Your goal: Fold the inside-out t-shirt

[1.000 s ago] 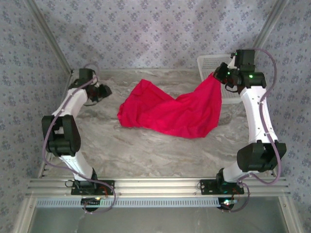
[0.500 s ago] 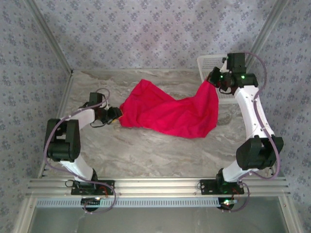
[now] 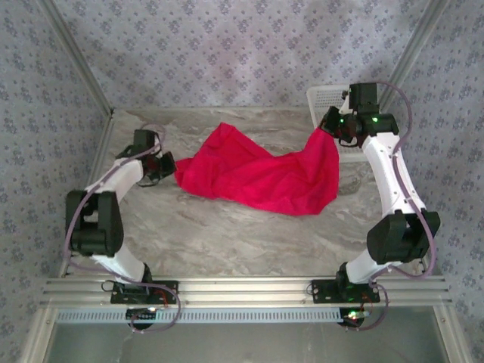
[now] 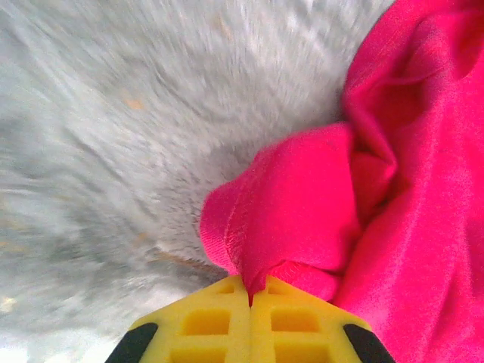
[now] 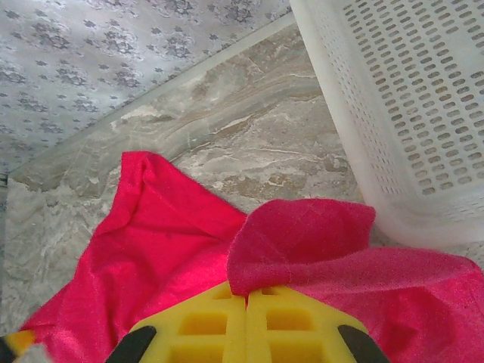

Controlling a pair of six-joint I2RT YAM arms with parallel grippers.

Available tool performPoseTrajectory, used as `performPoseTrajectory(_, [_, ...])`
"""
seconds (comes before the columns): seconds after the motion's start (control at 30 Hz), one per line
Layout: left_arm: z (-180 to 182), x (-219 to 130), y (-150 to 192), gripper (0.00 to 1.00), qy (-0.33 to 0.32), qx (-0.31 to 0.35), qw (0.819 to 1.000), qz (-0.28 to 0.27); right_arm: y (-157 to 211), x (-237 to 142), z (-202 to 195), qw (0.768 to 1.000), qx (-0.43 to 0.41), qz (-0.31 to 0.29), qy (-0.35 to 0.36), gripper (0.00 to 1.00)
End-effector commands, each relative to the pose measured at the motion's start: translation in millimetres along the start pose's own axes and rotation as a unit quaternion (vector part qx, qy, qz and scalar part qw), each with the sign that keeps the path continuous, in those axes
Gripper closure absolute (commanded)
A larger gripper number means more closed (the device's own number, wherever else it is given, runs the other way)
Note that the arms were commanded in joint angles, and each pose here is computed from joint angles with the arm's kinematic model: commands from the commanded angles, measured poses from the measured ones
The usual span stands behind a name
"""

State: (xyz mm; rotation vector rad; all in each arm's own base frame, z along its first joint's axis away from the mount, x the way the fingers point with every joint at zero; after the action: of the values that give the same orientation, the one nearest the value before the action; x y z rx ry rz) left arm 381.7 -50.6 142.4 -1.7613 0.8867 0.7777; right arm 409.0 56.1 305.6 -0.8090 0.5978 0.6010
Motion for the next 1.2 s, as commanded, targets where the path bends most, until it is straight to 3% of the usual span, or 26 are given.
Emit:
performPoseTrajectory(0.0, [23, -48, 0, 1.00, -0.089, 0.027, 0.996, -0.007, 4, 12, 11, 1.000, -0.026, 0.015, 0.009, 1.00])
performPoseTrajectory(0.2, [37, -51, 21, 1.00, -0.082, 0.002, 0.997, 0.003, 16, 68, 35, 0.997, -0.048, 0.060, 0.015, 1.00])
performPoseTrajectory(0.4, [38, -33, 32, 1.00, -0.001, -0.053, 0.998, 0.019, 15, 136, 45, 0.991, -0.045, 0.121, 0.031, 0.99])
performPoseTrajectory(0.53, [34, -29, 35, 1.00, 0.046, -0.075, 0.996, 0.017, 18, 133, 48, 0.986, -0.082, 0.137, 0.049, 0.59])
performPoseTrajectory(0.6, [32, -27, 36, 1.00, 0.060, -0.080, 0.995, 0.015, 30, 119, 44, 0.983, -0.094, 0.145, 0.059, 0.48])
performPoseTrajectory(0.73, [25, -21, 37, 1.00, 0.094, -0.090, 0.991, 0.012, 62, 89, 21, 0.982, -0.100, 0.141, 0.070, 0.38])
performPoseTrajectory(0.9, [23, -19, 33, 1.00, 0.107, -0.093, 0.990, 0.011, 128, 55, -32, 0.978, -0.098, 0.159, 0.094, 0.38])
performPoseTrajectory(1.0, [22, -21, 30, 1.00, 0.111, -0.094, 0.989, 0.005, 172, 42, -65, 0.975, -0.076, 0.181, 0.102, 0.47])
performPoseTrajectory(1.03, [22, -21, 30, 1.00, 0.112, -0.095, 0.989, 0.003, 187, 39, -72, 0.976, -0.065, 0.187, 0.093, 0.51])
performPoseTrajectory(1.17, [21, -21, 29, 1.00, 0.115, -0.095, 0.989, 0.003, 228, 42, -82, 0.973, -0.045, 0.213, 0.075, 0.52])
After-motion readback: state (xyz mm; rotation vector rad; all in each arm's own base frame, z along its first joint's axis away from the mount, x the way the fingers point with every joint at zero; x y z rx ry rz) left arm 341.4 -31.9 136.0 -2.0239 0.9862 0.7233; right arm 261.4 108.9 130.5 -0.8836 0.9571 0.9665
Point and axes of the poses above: each hand's point on the last joint's axis, 136 mm out from that joint toward the fingers, its own x axis out along the fingers, its own z axis along the line the jaws close on, y = z × x, the point moved 3 cm from there along -x, back along the fingers, and after that the axes turned 9 degrees about x, right-handed, at the moved point
